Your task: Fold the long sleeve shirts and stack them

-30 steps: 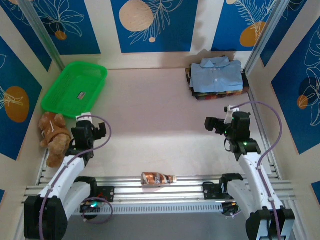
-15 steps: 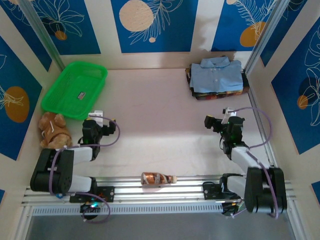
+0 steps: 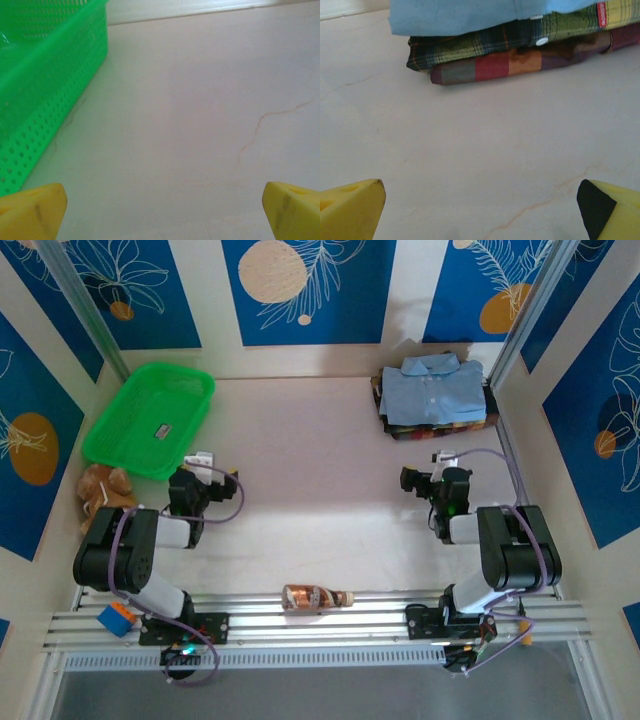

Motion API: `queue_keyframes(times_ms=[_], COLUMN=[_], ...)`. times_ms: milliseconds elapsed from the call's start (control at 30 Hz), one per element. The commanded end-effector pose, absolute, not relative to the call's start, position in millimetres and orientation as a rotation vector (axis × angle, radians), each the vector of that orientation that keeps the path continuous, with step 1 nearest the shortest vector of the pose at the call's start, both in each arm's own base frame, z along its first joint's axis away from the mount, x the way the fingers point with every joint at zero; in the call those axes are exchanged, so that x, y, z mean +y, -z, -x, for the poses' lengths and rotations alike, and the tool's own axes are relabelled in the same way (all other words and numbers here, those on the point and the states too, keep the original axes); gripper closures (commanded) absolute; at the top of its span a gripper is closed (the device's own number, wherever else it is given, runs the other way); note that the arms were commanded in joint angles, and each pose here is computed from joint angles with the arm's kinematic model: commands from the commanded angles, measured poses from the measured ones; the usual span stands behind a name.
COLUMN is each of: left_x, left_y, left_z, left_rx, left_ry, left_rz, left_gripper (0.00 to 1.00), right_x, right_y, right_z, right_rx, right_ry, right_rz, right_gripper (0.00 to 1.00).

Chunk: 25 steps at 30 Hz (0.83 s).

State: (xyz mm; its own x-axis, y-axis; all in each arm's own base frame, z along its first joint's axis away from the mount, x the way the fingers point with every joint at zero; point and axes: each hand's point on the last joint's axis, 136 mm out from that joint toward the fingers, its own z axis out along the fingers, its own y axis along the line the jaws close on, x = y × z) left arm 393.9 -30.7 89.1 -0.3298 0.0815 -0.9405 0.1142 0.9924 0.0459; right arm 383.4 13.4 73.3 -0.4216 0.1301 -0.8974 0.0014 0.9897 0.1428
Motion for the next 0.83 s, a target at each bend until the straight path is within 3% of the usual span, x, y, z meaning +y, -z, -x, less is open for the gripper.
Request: queue_keyframes(times_ms=[0,800], left_x=[-27.7,-26.1], left_y=[-89.6,-90.6], left_z=[-396.5,-396.2], left_rx=[1.915,1.91], left_ry=[0.037,0.026], left_rz=[-0.147,-0.141], left_gripper=[0.0,0.0], right_x=[12.9,20.0], right_y=[-93.7,-93.8], right_z=[-397.1,-396.3], right_rx=[1.943,1.947], right_ry=[-0.105,-0.157], right_rz=[-0.065,-0.018], right_gripper=[0.01,0.01])
